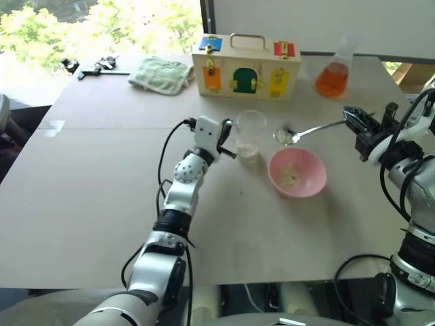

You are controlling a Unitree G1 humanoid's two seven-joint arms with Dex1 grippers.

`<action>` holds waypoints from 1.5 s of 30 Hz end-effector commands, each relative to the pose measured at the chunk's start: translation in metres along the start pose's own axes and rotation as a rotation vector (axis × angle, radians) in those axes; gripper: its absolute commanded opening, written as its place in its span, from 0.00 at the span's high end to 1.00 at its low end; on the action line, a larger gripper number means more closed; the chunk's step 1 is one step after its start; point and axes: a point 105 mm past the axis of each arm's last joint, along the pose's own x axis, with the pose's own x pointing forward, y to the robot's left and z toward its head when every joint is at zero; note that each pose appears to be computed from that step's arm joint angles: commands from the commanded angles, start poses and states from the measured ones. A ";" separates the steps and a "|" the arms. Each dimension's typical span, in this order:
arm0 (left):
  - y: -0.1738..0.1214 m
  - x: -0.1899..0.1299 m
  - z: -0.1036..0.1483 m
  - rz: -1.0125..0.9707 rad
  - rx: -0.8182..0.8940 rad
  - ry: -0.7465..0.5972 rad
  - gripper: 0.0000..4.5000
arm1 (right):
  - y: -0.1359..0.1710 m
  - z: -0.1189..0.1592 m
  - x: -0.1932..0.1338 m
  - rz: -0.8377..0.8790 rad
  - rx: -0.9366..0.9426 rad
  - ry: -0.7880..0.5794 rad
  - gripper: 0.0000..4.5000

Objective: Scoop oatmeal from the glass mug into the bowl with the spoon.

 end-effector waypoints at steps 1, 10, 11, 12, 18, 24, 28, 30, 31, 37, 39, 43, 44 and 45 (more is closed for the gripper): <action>0.001 0.003 0.015 -0.004 0.011 -0.059 0.99 | 0.000 0.000 -0.010 0.041 -0.030 0.011 1.00; 0.005 0.001 0.014 0.005 0.015 -0.053 0.99 | -0.012 0.001 -0.006 -0.014 -0.371 0.060 1.00; 0.005 0.001 0.013 0.005 0.015 -0.053 0.99 | -0.010 0.000 -0.005 -0.009 -0.423 0.072 1.00; 0.005 0.001 0.013 0.005 0.015 -0.053 0.99 | -0.008 -0.003 -0.005 -0.001 -0.497 0.095 1.00; 0.002 0.000 0.013 -0.002 0.012 -0.055 0.99 | 0.017 -0.020 0.000 0.091 -1.029 0.208 1.00; 0.001 0.001 0.012 0.000 0.008 -0.055 0.99 | 0.034 -0.032 -0.001 0.204 -1.321 0.272 1.00; 0.000 0.001 0.012 0.000 0.008 -0.057 0.99 | 0.036 -0.035 -0.001 0.237 -1.294 0.273 1.00; 0.000 0.001 0.012 0.001 0.008 -0.057 0.99 | 0.030 -0.025 0.002 0.210 -1.132 0.217 1.00; 0.000 0.001 0.012 0.002 0.008 -0.058 0.99 | 0.026 -0.021 0.003 0.196 -1.048 0.193 1.00; 0.000 0.000 0.011 0.004 0.008 -0.055 0.99 | 0.010 0.017 0.005 0.134 -0.441 -0.012 1.00; 0.000 0.000 0.011 0.005 0.007 -0.053 0.99 | 0.024 0.023 0.007 0.170 -0.341 -0.039 1.00; -0.002 0.000 0.010 0.005 0.005 -0.053 0.99 | 0.069 0.022 0.020 0.285 -0.258 -0.040 1.00; -0.003 0.000 0.010 0.005 0.004 -0.053 0.99 | 0.077 0.017 0.025 0.303 -0.283 -0.024 1.00; -0.003 0.000 0.010 0.004 0.004 -0.054 0.99 | 0.085 0.011 0.030 0.322 -0.299 -0.008 1.00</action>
